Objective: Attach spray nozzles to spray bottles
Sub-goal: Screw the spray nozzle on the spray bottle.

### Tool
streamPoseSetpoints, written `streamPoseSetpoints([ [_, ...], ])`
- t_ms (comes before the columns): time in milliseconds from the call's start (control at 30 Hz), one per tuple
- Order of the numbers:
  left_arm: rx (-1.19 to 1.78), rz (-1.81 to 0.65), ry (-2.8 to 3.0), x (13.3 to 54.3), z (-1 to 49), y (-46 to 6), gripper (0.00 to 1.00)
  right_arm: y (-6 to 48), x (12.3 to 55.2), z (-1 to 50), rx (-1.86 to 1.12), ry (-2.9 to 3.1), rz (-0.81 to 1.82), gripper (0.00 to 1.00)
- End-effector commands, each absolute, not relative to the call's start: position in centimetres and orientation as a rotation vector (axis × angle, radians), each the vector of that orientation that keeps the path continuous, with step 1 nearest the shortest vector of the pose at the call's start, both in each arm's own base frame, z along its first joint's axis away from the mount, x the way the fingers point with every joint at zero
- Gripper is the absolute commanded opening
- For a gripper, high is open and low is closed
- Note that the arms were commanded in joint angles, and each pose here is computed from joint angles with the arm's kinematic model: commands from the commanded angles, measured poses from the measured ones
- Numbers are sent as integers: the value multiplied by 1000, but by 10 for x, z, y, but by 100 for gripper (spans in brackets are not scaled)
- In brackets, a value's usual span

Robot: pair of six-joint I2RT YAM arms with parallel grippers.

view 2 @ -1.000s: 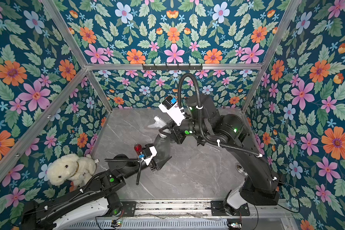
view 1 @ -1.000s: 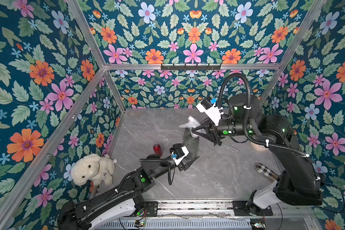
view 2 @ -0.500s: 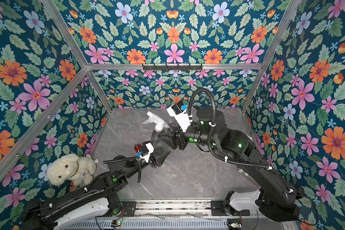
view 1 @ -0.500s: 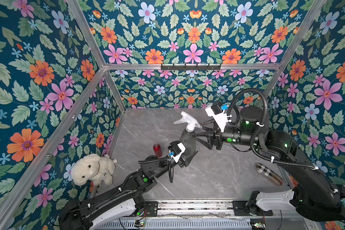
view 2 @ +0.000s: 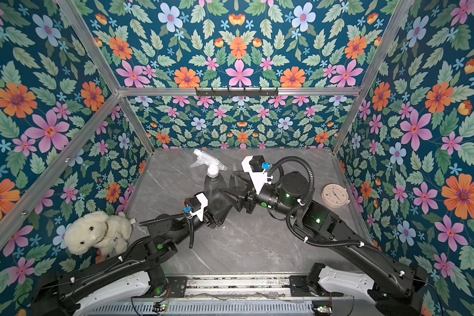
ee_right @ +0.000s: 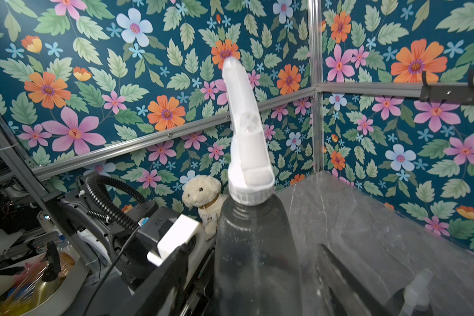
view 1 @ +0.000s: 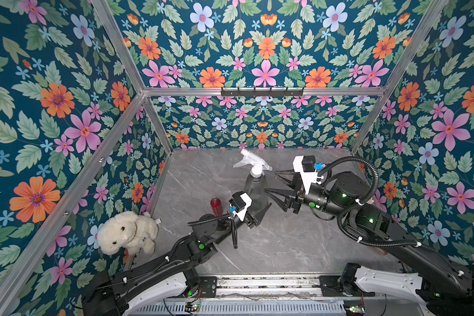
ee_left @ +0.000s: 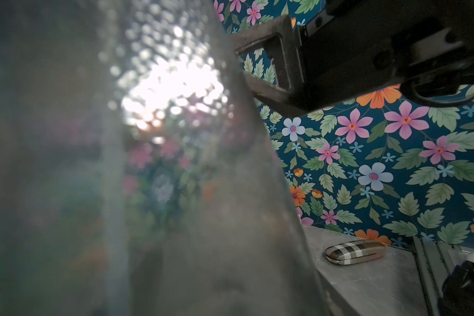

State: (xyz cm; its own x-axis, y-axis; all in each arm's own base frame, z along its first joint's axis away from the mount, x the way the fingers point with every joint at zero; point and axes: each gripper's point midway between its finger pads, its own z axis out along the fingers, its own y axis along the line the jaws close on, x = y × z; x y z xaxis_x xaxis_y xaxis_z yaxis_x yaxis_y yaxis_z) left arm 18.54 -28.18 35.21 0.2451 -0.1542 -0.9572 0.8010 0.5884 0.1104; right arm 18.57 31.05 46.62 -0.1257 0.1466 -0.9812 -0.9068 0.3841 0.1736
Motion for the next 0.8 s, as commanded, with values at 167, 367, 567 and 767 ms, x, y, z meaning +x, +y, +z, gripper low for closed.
streamPoseSetpoints([
  [167, 689, -770, 1129, 181, 352, -285, 0, 326, 188, 501, -739, 1260, 1117, 67],
  [367, 721, -789, 1131, 177, 348, -288, 0, 333, 198, 501, -733, 1304, 1098, 50],
  [567, 746, -796, 1140, 174, 343, -289, 0, 338, 203, 495, -746, 1361, 1087, 26],
  [767, 764, -793, 1145, 172, 340, -289, 0, 334, 198, 496, -785, 1410, 1065, 0],
])
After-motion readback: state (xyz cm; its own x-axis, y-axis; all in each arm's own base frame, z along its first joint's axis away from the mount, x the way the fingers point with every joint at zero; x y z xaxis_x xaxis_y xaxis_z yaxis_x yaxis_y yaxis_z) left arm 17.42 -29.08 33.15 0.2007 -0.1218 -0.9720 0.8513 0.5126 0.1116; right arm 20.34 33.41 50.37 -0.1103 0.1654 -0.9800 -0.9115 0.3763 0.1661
